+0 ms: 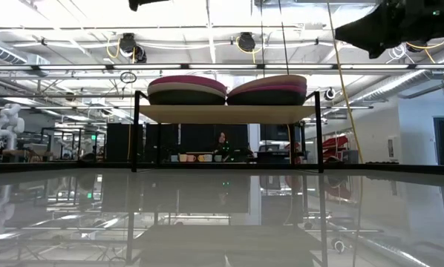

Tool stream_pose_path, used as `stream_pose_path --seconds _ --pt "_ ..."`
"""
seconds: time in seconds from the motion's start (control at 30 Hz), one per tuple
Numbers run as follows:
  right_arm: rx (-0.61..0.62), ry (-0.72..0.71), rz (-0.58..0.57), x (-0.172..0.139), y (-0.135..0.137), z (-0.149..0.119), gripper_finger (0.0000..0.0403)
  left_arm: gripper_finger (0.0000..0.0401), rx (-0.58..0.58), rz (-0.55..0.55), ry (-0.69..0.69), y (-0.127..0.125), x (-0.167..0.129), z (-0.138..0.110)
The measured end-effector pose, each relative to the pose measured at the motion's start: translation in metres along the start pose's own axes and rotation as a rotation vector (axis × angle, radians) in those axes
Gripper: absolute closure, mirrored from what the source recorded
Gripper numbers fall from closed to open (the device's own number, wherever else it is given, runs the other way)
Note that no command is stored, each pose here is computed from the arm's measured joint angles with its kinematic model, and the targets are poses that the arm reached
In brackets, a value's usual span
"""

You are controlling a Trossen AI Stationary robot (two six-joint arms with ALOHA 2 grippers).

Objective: Place and stack plates onto a shelf
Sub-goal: Return to Home Position

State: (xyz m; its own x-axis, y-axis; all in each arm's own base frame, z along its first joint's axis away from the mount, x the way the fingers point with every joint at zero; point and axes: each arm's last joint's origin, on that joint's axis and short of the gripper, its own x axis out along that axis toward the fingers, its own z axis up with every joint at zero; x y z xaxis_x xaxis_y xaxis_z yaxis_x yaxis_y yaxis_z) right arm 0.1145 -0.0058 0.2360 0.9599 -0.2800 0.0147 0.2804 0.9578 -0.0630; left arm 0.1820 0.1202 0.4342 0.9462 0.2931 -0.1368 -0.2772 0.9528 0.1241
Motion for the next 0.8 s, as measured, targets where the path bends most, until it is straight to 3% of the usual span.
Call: stream_pose_path --seconds 0.43,0.57,0.8 --pt "-0.026 0.058 0.005 -0.008 -0.002 -0.007 0.0305 0.0256 -0.049 -0.056 -0.281 -0.043 -0.024 -0.103" --pt "-0.029 0.075 0.005 -0.005 0.000 -0.022 0.0305 0.0256 -0.056 -0.058 -0.348 -0.049 -0.025 -0.133" --pt "0.001 -0.017 -0.002 -0.002 0.003 -0.053 0.0305 0.0256 -0.061 -0.058 -0.420 -0.056 -0.025 -0.176"
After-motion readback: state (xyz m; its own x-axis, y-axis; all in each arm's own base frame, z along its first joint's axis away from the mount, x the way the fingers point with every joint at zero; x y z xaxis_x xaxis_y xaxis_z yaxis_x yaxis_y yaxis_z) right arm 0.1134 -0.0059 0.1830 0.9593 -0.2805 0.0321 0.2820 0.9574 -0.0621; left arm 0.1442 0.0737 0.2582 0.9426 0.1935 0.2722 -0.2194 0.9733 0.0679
